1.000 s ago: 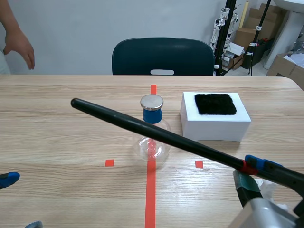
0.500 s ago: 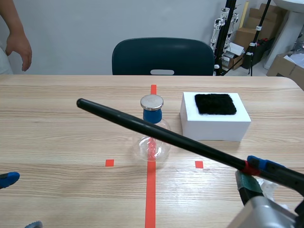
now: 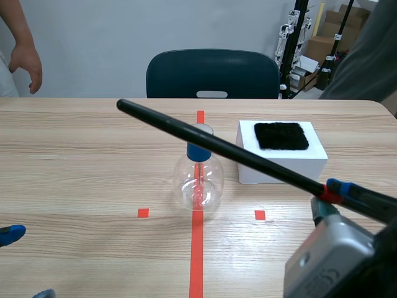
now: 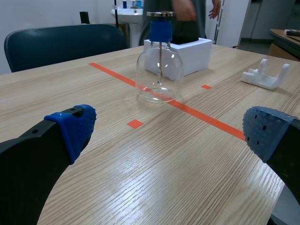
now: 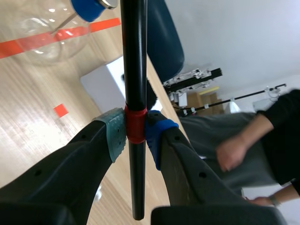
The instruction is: Do the electroscope experiment. put the rod down on the box
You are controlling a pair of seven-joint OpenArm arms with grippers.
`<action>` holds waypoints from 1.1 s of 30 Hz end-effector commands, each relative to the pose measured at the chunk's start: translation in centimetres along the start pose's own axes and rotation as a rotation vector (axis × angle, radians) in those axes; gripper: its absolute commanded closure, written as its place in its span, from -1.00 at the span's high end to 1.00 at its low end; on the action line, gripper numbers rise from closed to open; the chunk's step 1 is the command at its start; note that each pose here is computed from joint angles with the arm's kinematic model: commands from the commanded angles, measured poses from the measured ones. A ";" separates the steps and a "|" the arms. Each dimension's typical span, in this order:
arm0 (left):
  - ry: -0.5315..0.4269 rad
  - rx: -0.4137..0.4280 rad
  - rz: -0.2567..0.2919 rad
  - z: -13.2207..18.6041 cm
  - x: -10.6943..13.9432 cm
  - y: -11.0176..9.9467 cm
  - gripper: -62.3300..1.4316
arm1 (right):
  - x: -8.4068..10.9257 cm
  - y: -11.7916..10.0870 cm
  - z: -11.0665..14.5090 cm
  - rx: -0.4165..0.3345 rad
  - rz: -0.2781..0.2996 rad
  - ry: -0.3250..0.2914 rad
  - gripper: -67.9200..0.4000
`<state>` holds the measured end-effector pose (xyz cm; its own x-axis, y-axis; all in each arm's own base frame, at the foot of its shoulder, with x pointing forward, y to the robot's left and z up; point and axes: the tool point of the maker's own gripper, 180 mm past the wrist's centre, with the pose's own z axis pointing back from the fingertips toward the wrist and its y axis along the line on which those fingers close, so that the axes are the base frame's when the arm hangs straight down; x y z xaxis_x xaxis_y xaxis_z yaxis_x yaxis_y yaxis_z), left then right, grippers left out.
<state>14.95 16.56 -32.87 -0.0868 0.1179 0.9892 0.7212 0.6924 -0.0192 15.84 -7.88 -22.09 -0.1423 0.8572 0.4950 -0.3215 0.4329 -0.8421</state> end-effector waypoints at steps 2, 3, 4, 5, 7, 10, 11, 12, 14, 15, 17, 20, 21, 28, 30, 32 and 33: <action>-0.057 0.002 -0.007 -0.1 1.1 0.2 1.00 | 0.1 -1.1 -0.5 -0.045 0.014 -0.011 -0.98; -0.057 0.002 -0.007 -0.1 1.1 0.2 1.00 | 0.0 -1.4 -0.7 -0.054 0.017 -0.008 -0.98; -0.058 0.003 -0.007 -0.1 1.1 0.2 1.00 | 0.0 -1.6 -0.9 -0.063 0.019 -0.004 -0.98; -0.057 0.002 -0.007 -0.1 1.1 0.2 1.00 | -0.2 -1.8 -1.0 -0.071 0.021 0.004 -0.98; -0.057 0.002 -0.007 -0.1 1.1 0.2 1.00 | -0.6 -2.2 -1.3 -0.087 0.025 0.021 -0.98; -0.057 0.002 -0.007 -0.1 1.1 0.2 1.00 | -0.9 -2.6 -1.6 -0.105 0.024 0.038 -0.98; -0.058 0.003 -0.007 -0.1 1.1 0.2 1.00 | -1.0 -2.7 -1.6 -0.109 0.022 0.043 -0.98; -0.057 0.002 -0.007 -0.1 1.1 0.2 1.00 | -1.1 -2.8 -1.7 -0.112 0.022 0.049 -0.98; -0.057 0.002 -0.007 -0.1 1.1 0.2 1.00 | -1.3 -2.9 -1.7 -0.114 0.022 0.056 -0.98; -0.057 0.002 -0.007 -0.1 1.1 0.2 1.00 | -1.3 -2.9 -1.7 -0.114 0.022 0.057 -0.98; -0.057 0.002 -0.007 -0.1 1.1 0.2 1.00 | -1.5 -2.9 -1.7 -0.114 0.022 0.068 -0.98; -0.057 0.002 -0.007 -0.1 1.1 0.2 1.00 | -1.5 -2.9 -1.7 -0.114 0.022 0.071 -0.98; -0.057 0.002 -0.007 -0.1 1.1 0.2 1.00 | -1.5 -2.9 -1.7 -0.114 0.022 0.071 -0.98; -0.057 0.002 -0.007 -0.1 1.1 0.2 1.00 | -1.5 -2.9 -1.7 -0.115 0.023 0.070 -0.98; -0.057 0.002 -0.007 -0.1 1.1 0.2 1.00 | -1.5 -3.0 -1.7 -0.121 0.025 0.070 -0.98; -0.058 0.003 -0.007 -0.1 1.1 0.2 1.00 | -1.5 -3.2 -1.8 -0.128 0.030 0.067 -0.98; -0.057 0.002 -0.007 -0.1 1.1 0.2 1.00 | -1.6 -3.3 -1.9 -0.132 0.030 0.071 -0.98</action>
<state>14.95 16.56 -32.87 -0.0868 0.1179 0.9892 0.7212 0.6924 -0.0192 18.49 -10.00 -21.22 -0.0688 0.8849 0.4606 -0.2211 0.4367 -0.8720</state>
